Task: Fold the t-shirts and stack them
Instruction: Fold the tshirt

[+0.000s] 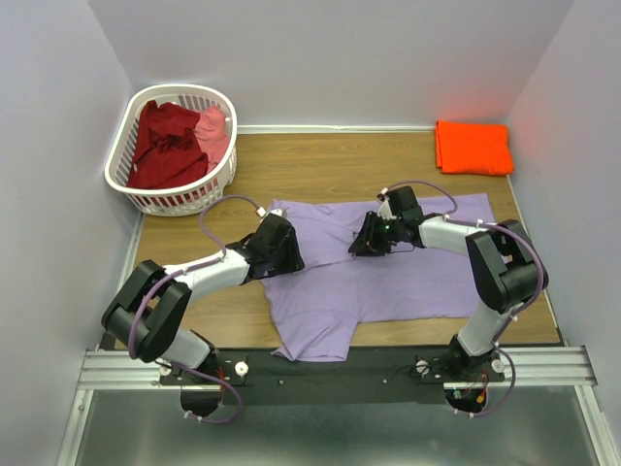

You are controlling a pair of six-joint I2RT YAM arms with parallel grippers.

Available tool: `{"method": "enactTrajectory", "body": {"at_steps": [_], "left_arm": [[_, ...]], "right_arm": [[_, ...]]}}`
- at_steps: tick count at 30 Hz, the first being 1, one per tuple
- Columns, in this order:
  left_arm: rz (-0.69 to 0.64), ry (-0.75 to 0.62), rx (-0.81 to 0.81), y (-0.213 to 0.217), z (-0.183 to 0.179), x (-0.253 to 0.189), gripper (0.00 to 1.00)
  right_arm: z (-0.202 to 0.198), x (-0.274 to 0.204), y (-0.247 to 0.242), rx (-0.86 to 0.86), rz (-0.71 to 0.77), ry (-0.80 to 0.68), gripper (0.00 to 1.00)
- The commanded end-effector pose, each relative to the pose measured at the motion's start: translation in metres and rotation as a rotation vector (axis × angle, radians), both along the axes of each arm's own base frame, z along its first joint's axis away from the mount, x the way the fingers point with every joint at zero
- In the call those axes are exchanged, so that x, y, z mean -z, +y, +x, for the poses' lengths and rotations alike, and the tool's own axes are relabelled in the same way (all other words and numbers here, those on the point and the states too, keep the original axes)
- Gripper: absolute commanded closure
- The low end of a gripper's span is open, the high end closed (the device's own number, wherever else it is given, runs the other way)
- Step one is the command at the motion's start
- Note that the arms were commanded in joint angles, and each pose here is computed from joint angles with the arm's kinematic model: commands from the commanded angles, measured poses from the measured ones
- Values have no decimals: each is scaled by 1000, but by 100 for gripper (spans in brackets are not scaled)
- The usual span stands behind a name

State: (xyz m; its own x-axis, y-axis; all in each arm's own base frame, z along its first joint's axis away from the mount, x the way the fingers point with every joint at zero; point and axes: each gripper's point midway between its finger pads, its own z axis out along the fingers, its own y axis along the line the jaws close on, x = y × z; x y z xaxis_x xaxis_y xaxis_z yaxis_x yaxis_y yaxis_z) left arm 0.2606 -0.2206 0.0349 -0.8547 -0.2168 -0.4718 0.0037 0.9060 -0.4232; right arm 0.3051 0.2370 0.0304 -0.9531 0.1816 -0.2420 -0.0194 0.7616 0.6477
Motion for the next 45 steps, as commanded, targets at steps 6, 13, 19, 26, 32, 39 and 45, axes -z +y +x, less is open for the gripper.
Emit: {"method": "enactTrajectory", "body": {"at_steps": [6, 13, 19, 26, 32, 39, 45], "left_arm": [[13, -16, -13, -3, 4, 4, 46], [9, -3, 2, -8, -1, 4, 65], [-3, -31, -23, -6, 2, -16, 97], [-50, -36, -17, -12, 0, -35, 100], [-106, -35, -36, -12, -10, -53, 100], [-149, -9, -15, -20, -21, -60, 100], [-153, 18, -13, -25, -31, -51, 100]], "right_arm": [[-7, 7, 7, -16, 42, 37, 67], [-6, 2, 7, -14, 46, 23, 72], [-4, -6, 8, -18, 55, 0, 91], [0, -15, 6, -12, 49, -24, 99], [0, -22, -1, -11, 3, -43, 99], [-3, -24, -7, -17, -33, -47, 99], [-7, -17, -11, -30, -60, -36, 99]]}}
